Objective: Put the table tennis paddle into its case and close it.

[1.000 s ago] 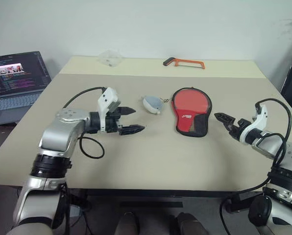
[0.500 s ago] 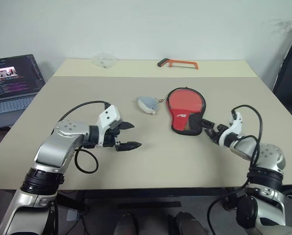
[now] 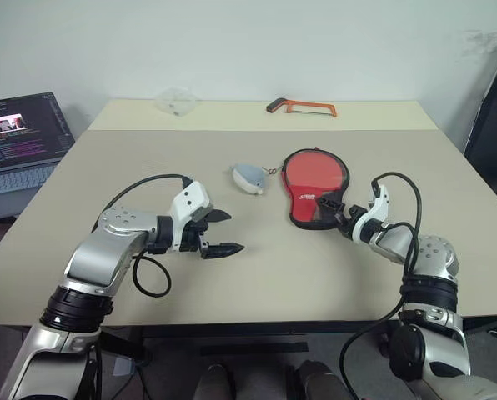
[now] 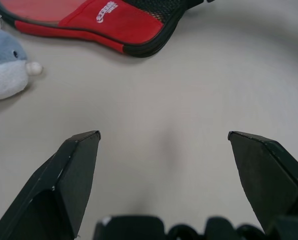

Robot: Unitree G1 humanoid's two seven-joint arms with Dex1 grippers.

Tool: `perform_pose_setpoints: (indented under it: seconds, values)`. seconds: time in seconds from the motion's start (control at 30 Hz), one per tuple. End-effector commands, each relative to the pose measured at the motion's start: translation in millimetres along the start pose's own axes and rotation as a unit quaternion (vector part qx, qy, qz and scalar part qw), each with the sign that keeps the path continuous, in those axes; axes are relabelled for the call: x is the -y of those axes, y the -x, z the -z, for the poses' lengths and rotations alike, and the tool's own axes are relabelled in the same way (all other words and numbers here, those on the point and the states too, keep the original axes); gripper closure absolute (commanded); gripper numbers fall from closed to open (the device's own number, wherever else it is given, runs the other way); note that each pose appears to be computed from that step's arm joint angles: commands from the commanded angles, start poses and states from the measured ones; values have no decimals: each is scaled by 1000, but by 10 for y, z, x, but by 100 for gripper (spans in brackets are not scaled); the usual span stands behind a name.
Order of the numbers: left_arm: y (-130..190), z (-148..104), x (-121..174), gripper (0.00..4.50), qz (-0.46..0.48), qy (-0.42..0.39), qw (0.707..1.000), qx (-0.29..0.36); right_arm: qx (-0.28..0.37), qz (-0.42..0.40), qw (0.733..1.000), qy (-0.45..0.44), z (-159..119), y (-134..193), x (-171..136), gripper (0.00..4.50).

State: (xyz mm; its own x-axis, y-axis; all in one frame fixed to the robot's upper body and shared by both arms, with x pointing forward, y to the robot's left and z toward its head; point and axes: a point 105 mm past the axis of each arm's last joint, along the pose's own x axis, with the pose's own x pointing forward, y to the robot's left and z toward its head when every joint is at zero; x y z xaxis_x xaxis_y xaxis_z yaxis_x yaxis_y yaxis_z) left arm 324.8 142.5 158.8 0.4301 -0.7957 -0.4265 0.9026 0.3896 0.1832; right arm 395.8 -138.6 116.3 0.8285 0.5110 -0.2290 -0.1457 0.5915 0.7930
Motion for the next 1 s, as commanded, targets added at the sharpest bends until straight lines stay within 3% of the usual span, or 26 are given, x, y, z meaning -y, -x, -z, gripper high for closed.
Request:
perform_pose_setpoints:
  seconds: [0.03,0.33,0.63,1.0]
  values:
    - [13,-127,-28,0,-4,-27,1000,14,4,11,1000,11,-21,-45,-13,134]
    - [-35,-92,-31,0,0,-28,1000,13,-17,24,1000,6,151,-35,36,448]
    - [-35,-65,-26,0,4,-29,1000,7,-104,-32,993,42,501,171,-176,448]
    - [-2,-65,-15,0,12,-31,999,-3,-242,-117,957,108,1212,822,-335,448]
